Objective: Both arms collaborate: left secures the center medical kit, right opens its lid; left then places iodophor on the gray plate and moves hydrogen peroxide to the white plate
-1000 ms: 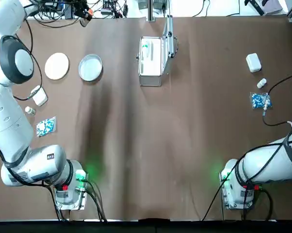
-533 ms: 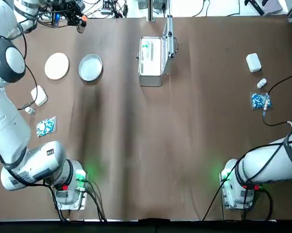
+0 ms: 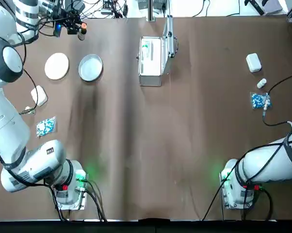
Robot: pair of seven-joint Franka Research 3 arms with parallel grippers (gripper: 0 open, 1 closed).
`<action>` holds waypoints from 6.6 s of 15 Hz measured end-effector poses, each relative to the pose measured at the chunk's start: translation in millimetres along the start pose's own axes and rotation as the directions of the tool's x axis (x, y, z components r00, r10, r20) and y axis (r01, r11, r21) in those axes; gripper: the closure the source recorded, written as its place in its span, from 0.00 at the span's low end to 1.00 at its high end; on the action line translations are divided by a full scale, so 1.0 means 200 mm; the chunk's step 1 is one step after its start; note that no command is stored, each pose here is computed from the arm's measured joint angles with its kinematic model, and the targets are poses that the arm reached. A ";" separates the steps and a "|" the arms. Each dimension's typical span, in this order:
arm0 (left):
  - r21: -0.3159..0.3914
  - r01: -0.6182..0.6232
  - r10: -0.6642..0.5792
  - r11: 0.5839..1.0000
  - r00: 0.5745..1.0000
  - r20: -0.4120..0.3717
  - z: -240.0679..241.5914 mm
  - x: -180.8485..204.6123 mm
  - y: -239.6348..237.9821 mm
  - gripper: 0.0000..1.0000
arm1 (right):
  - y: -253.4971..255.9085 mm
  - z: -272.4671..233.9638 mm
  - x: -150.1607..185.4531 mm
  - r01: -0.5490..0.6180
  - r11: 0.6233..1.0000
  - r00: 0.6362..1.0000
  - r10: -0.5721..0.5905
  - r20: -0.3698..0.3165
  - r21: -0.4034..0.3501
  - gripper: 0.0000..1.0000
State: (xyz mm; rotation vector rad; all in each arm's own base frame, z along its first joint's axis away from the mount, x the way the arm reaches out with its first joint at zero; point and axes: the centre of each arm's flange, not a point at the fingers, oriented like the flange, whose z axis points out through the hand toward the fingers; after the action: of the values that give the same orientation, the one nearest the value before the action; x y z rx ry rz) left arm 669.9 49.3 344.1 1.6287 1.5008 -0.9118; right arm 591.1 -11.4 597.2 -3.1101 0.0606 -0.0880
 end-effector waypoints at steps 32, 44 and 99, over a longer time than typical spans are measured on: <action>-0.023 -0.044 0.050 0.999 0.908 0.415 0.29 1.08 -0.32 0.67 | 0.00 0.00 0.00 0.001 1.000 1.000 -0.001 0.001 0.000 0.01; -0.029 -0.025 0.035 0.999 0.911 0.412 0.34 1.16 -0.33 0.67 | 0.00 0.00 0.00 0.001 1.000 1.000 -0.001 0.001 0.000 0.01; 0.817 -0.539 0.976 0.205 0.176 -0.129 2.06 -1.17 -0.24 0.00 | 0.03 0.03 -0.03 -0.051 0.999 0.997 0.051 0.063 -0.005 0.01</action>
State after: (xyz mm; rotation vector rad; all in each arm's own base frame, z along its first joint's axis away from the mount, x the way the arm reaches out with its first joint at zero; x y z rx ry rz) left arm 597.5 -421.6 346.3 3.0430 0.2257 -0.0587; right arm 584.8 -16.7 589.9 -3.1091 0.1383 0.0119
